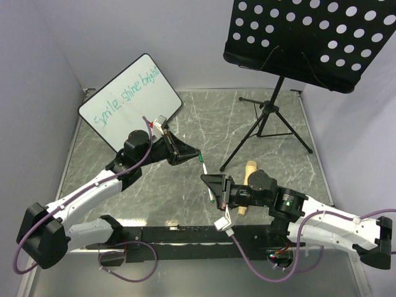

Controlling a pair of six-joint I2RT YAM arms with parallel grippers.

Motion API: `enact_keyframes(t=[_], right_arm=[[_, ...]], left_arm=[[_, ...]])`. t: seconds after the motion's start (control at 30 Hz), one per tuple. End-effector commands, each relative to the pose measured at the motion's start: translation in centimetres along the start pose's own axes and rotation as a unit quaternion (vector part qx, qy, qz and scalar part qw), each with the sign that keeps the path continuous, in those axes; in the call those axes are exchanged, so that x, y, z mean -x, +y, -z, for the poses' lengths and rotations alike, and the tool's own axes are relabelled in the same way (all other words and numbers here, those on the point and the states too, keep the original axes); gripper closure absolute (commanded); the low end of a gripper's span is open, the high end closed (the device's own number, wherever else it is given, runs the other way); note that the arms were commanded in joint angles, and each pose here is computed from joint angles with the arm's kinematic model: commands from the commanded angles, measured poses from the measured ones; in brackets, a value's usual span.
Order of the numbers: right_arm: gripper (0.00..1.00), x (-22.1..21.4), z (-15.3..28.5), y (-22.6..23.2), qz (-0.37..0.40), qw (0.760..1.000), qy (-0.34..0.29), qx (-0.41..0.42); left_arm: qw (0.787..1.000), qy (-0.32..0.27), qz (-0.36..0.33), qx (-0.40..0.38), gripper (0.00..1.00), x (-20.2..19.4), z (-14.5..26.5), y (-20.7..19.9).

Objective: Write a sentence on the whiteboard
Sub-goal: Insert the pen cap into the whiteboard marker.

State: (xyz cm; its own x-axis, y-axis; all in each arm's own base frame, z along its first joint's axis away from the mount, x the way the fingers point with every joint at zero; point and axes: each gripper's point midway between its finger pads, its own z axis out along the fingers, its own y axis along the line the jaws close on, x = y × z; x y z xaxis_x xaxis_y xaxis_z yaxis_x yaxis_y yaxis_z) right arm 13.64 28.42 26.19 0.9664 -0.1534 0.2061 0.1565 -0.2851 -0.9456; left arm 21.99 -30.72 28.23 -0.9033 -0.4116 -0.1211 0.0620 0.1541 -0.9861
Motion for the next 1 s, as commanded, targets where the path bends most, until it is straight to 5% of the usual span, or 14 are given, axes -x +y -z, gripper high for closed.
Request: enact_keyframes(t=[0.0,0.97], right_arm=[[1.0,-0.3,0.7,-2.5,0.012,0.999,0.001,-0.032],[1.0,-1.6,-0.2,-2.7,0.007,0.999,0.014,-0.028]], left_arm=[[1.0,-0.007,-0.011,-0.019,0.99,0.2,0.4,-1.4],[0.999,0.045,-0.018,-0.023,0.99,-1.3,0.2,-1.1]])
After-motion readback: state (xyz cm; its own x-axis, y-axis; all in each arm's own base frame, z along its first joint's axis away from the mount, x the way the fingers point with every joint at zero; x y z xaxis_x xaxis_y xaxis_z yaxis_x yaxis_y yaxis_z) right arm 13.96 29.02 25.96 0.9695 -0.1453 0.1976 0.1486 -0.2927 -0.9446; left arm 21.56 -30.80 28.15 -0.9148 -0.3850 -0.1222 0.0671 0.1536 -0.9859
